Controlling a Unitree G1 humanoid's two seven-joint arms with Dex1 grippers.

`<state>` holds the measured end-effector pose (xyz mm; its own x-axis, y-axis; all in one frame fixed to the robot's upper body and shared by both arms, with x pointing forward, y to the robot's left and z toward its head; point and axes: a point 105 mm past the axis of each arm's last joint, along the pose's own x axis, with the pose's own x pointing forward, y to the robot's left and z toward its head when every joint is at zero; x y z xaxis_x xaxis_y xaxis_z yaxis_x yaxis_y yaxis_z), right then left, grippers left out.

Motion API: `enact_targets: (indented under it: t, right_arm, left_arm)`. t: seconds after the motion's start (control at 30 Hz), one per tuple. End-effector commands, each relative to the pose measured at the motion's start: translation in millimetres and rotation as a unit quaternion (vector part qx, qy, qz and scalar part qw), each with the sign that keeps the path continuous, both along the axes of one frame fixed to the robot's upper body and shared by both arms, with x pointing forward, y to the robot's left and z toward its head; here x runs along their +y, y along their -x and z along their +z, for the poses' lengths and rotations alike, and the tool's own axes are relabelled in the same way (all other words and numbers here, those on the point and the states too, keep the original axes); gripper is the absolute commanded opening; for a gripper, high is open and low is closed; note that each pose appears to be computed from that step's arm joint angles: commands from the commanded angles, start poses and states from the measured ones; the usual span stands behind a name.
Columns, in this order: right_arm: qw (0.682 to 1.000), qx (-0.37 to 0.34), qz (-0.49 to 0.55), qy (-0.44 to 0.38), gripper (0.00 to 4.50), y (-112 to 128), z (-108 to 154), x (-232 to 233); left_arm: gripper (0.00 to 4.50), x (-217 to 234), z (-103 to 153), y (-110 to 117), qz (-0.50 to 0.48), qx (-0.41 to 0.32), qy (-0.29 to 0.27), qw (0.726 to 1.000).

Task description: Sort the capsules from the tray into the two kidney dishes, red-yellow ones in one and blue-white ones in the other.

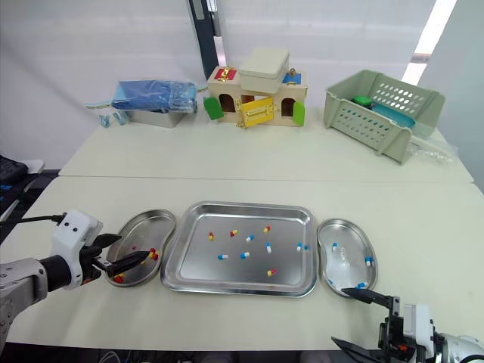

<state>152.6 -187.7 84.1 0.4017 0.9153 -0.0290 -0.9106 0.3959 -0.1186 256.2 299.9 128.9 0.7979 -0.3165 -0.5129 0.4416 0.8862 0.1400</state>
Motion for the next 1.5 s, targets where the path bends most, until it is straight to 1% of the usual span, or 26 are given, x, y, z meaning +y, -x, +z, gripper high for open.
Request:
enact_targets:
  t: [0.03,0.13,0.23,0.4,0.63,1.0,1.1,1.23,1.33,1.5]
  right_arm:
    - [1.0,-0.013,-0.007,0.005,4.5,3,9,-7]
    - [1.0,-0.006,-0.011,0.015,4.5,6,7,-14]
    - [0.999,0.006,-0.013,0.03,4.5,11,1,-22]
    - [0.998,0.017,-0.012,0.055,4.5,18,-8,-36]
    - [0.997,0.023,-0.013,0.075,4.5,21,-14,-48]
    - [0.997,0.023,-0.016,0.072,4.5,24,-15,-48]
    - [0.998,0.026,-0.016,0.063,4.5,27,-14,-44]
    - [0.998,0.03,-0.011,0.049,4.5,34,-13,-35]
    - [0.999,0.027,-0.014,0.03,4.5,37,-9,-22]
    - [0.999,0.022,-0.031,0.007,4.5,35,-2,-2]
  left_arm:
    - [4.47,33,25,1,0.021,-0.033,-0.035,0.999]
    - [4.47,70,40,2,0.056,-0.044,-0.065,0.995]
    - [4.47,98,52,2,0.082,-0.054,-0.083,0.992]
    - [4.47,128,57,4,0.111,-0.063,-0.097,0.987]
    - [4.47,139,52,4,0.115,-0.064,-0.099,0.986]
    - [4.47,138,41,3,0.106,-0.058,-0.093,0.988]
    - [4.47,131,37,0,0.08,-0.055,-0.096,0.991]
    - [4.47,100,37,-4,0.008,-0.059,-0.067,0.996]
    - [4.47,57,33,-6,-0.078,-0.047,-0.039,0.995]
    - [4.47,-8,31,-8,-0.174,-0.032,0.017,0.984]
